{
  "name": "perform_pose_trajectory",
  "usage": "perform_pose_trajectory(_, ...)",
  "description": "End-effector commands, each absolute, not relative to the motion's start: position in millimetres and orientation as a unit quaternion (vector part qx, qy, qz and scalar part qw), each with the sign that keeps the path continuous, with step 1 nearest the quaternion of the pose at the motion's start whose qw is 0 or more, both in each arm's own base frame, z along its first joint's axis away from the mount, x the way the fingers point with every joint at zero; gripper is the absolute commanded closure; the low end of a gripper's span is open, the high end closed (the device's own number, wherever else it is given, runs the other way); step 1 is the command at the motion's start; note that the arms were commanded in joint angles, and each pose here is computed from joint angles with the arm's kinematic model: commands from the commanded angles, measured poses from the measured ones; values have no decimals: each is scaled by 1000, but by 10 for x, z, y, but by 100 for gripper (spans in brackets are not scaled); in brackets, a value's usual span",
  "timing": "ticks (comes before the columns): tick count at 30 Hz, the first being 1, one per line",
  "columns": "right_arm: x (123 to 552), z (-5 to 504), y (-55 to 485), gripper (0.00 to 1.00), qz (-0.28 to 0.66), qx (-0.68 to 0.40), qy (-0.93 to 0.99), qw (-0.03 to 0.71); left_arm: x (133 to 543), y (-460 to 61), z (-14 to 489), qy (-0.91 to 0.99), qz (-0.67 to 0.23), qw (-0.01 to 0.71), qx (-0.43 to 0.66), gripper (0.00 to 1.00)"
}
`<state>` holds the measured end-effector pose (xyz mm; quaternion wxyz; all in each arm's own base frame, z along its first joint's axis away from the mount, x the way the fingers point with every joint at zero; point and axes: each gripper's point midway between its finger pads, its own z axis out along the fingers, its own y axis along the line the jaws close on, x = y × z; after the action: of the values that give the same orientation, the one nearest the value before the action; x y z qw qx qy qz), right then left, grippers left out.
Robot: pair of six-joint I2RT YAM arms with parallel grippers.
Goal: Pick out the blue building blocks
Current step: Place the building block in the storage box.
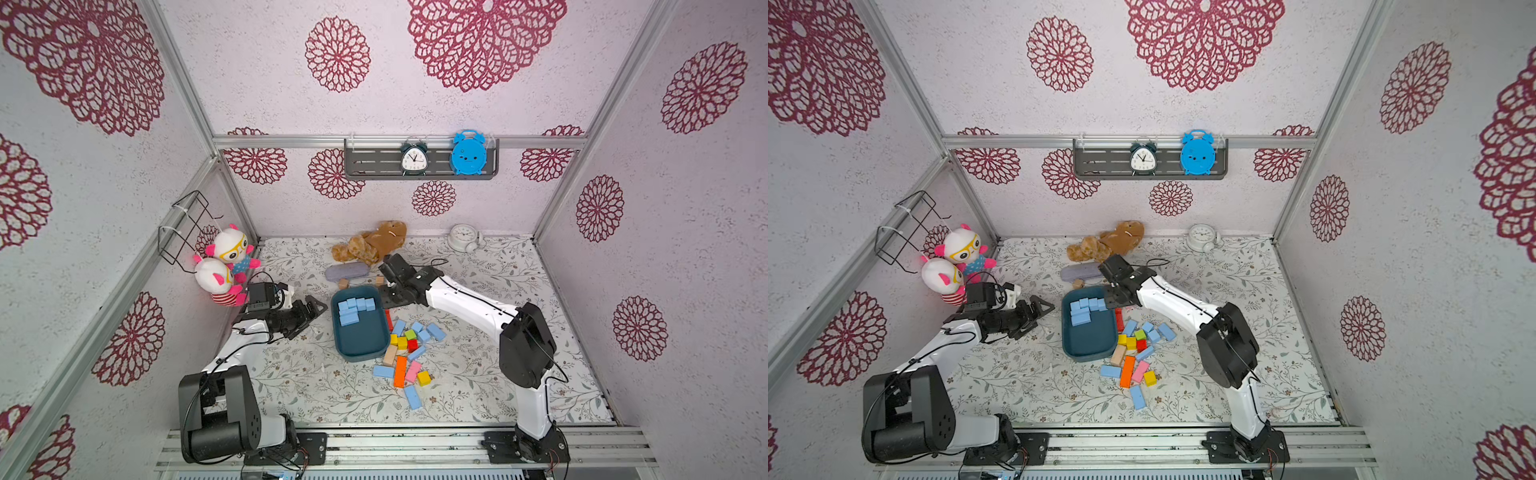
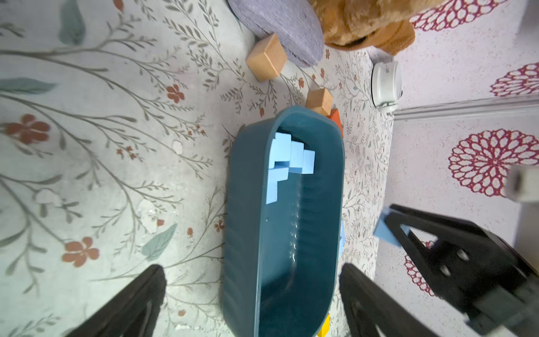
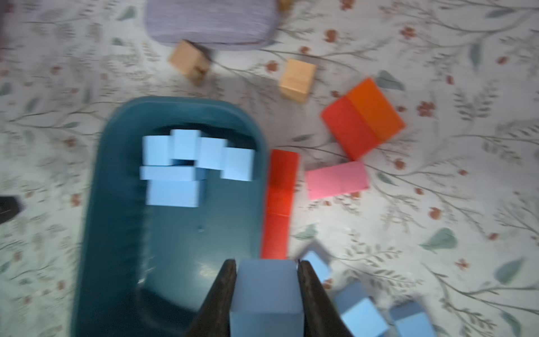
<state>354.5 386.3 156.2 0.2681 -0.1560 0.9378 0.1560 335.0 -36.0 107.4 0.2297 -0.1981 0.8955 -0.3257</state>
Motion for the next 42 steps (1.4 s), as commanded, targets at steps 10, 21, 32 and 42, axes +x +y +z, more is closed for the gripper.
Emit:
perform_pose_trajectory(10, 3363, 1129, 4730, 72, 229, -130, 938, 226, 3451, -173, 1144, 890, -313, 254, -214, 4)
perform_pose_trajectory(21, 3220, 804, 4883, 69, 270, -98, 938, 196, 3444, -220, 1178, 881, -344, 252, -205, 4)
perform_pose_trajectory(32, 3210, 815, 5066, 58, 310, -86, 927, 192, 3445, -174, 1195, 879, -344, 253, -213, 4)
perform_pose_trajectory(42, 3138, 939, 4883, 52, 309, -76, 927, 197, 3442, -181, 1211, 878, -347, 254, -211, 4)
